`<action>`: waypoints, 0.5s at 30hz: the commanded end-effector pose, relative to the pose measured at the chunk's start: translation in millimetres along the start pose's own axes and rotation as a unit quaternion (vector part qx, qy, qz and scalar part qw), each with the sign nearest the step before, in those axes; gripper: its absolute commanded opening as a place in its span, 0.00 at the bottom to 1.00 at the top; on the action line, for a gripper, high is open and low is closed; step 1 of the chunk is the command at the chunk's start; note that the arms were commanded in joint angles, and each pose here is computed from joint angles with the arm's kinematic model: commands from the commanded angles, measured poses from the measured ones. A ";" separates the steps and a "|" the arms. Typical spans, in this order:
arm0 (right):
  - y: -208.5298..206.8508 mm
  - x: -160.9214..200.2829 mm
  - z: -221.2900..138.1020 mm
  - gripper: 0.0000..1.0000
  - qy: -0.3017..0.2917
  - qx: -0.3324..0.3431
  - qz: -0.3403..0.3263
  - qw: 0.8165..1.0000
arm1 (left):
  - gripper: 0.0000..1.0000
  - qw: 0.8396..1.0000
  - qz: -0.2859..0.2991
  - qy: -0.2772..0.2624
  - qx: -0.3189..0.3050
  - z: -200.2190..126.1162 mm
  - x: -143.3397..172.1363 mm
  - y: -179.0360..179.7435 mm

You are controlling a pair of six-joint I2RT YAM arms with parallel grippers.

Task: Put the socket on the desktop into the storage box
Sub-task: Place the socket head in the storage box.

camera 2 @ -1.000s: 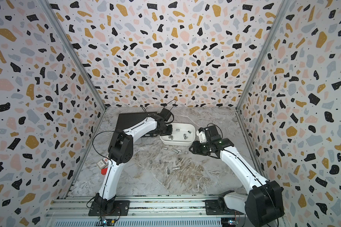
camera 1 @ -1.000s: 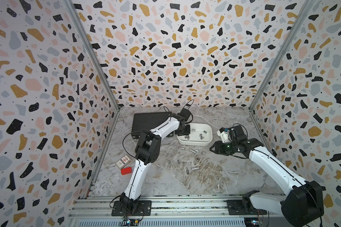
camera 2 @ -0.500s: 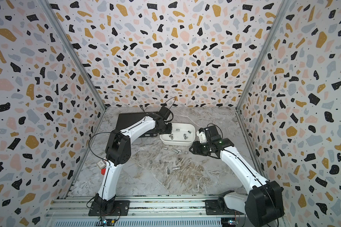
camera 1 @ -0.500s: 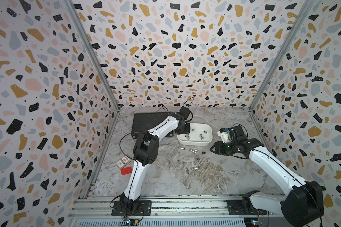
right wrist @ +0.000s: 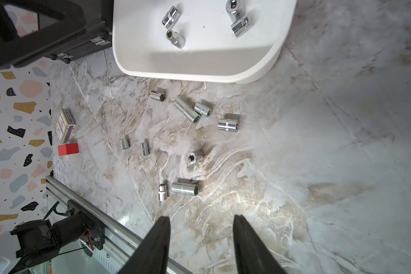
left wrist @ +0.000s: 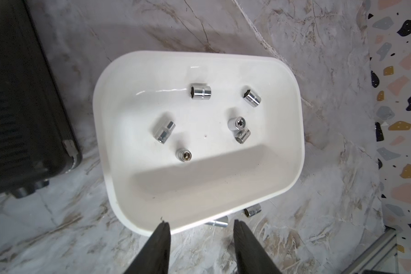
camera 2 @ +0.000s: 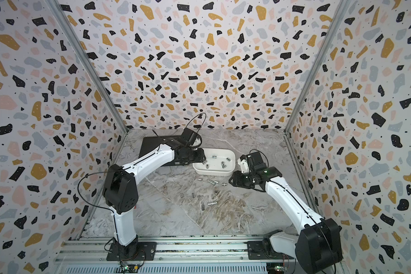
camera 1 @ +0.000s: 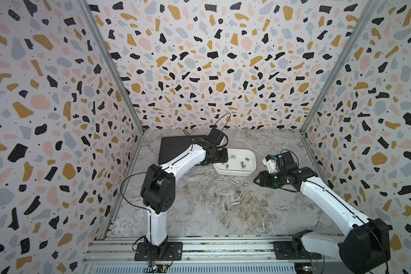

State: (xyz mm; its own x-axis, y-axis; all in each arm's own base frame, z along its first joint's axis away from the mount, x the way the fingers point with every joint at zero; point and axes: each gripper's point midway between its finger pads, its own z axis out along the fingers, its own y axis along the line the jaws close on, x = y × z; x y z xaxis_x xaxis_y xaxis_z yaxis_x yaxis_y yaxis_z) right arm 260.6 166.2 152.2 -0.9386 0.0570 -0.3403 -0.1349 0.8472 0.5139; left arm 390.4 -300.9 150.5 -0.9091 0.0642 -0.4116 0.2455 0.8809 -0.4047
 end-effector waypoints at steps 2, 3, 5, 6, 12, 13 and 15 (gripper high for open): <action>-2.2 -6.2 -4.7 0.50 -0.003 0.016 -0.006 1.000 | 0.52 0.998 0.020 -0.030 0.050 -24.1 4.6 -16.9; -3.5 -5.9 -3.6 0.51 -0.001 0.018 -0.004 1.000 | 0.52 0.998 0.020 -0.033 0.055 -28.3 7.3 -16.5; -5.3 -6.6 -2.3 0.52 0.000 0.023 -0.004 1.000 | 0.53 0.997 0.018 -0.035 0.066 -34.0 15.6 -15.6; -6.5 -7.0 -1.2 0.53 0.000 0.025 -0.004 1.000 | 0.54 0.997 0.016 -0.035 0.072 -36.8 20.2 -14.9; -13.3 -9.9 1.9 0.55 0.001 0.045 -0.007 0.999 | 0.57 0.995 0.012 -0.035 0.088 -50.8 49.0 -5.9; -13.8 -10.6 2.4 0.55 0.002 0.047 -0.007 0.999 | 0.57 0.995 0.011 -0.034 0.088 -52.6 54.9 -3.3; -14.7 -11.2 4.2 0.55 0.003 0.049 -0.007 0.999 | 0.58 0.995 0.011 -0.033 0.090 -56.5 64.5 -0.1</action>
State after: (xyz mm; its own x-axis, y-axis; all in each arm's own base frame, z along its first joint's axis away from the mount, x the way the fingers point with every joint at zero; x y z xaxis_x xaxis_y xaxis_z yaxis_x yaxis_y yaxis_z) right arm 266.8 158.5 132.8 -0.9503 0.0443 -0.3081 -0.1050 0.8862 0.4513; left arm 316.3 -270.3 159.0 -0.8979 0.0604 -0.4360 0.2993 0.8101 -0.5041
